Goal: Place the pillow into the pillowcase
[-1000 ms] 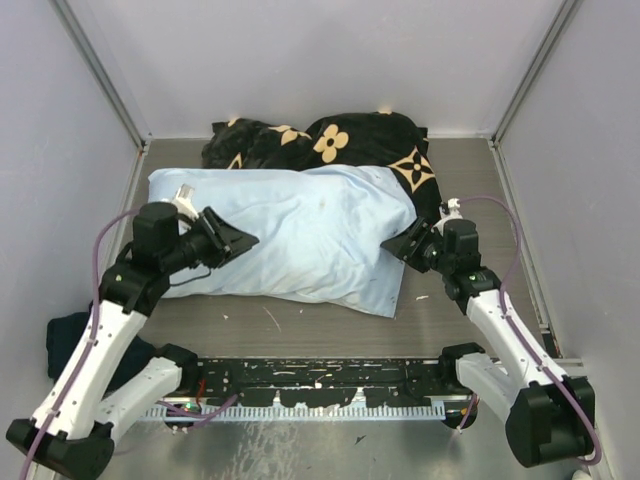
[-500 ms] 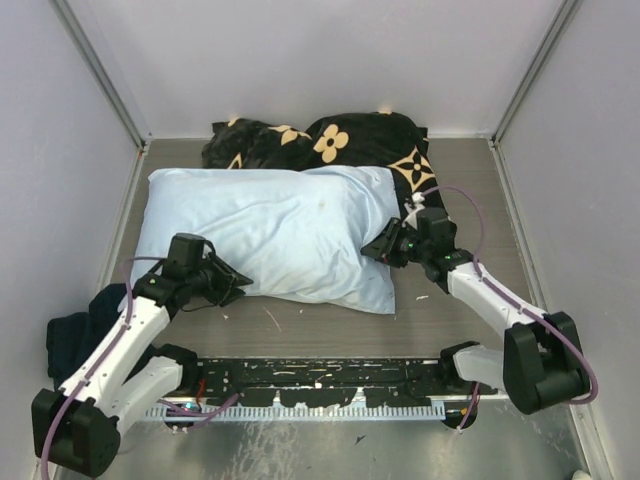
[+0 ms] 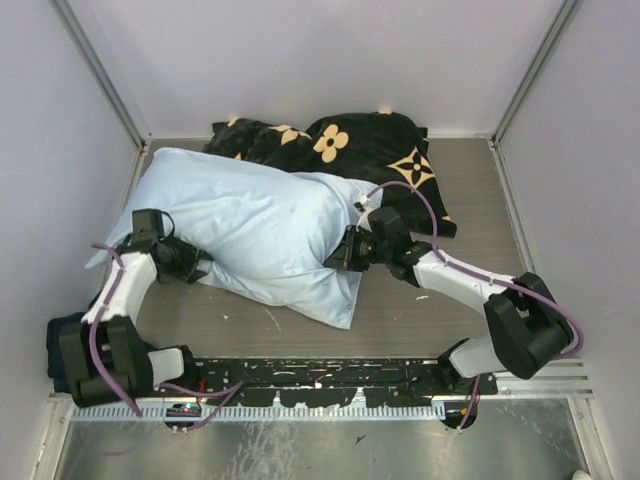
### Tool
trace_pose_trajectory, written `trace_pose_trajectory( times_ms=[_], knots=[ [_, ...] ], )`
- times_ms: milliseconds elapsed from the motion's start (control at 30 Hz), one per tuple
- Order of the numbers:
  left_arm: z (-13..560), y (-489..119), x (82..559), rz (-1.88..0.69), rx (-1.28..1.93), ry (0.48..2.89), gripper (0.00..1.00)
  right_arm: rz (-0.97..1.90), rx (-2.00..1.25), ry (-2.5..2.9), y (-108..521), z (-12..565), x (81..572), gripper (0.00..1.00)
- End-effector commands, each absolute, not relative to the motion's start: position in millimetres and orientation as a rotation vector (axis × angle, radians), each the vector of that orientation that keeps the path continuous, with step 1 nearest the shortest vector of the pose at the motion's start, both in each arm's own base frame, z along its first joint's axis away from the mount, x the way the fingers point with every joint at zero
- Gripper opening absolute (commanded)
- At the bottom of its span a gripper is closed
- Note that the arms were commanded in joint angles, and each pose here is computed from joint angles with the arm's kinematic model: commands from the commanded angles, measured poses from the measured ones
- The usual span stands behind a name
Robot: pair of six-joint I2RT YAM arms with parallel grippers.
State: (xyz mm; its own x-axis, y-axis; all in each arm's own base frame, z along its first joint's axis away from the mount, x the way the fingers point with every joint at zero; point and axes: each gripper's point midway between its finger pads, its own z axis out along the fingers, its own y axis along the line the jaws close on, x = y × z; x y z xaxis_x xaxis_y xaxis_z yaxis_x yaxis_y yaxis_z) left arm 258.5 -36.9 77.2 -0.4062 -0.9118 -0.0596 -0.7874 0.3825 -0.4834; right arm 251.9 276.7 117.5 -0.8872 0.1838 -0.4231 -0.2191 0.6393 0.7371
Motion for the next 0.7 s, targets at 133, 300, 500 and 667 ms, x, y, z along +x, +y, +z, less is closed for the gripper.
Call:
trace_pose_trajectory(
  times_ms=[133, 300, 500, 667],
  knots=[
    [93, 13, 344, -0.511, -1.323, 2.275, 0.5, 1.192, -0.114, 2.257, 310, 158, 280, 0.13],
    [109, 19, 360, -0.547, -1.303, 2.291, 0.5, 1.174, -0.16, 2.226, 303, 177, 272, 0.41],
    [144, 1, 325, -0.629, -1.3, 2.223, 0.49, 1.109, -0.131, 2.148, 268, 197, 249, 0.48],
    [192, -13, 287, -0.639, -1.19, 2.217, 0.5, 1.034, -0.011, 2.122, 227, 190, 236, 0.47]
  ],
)
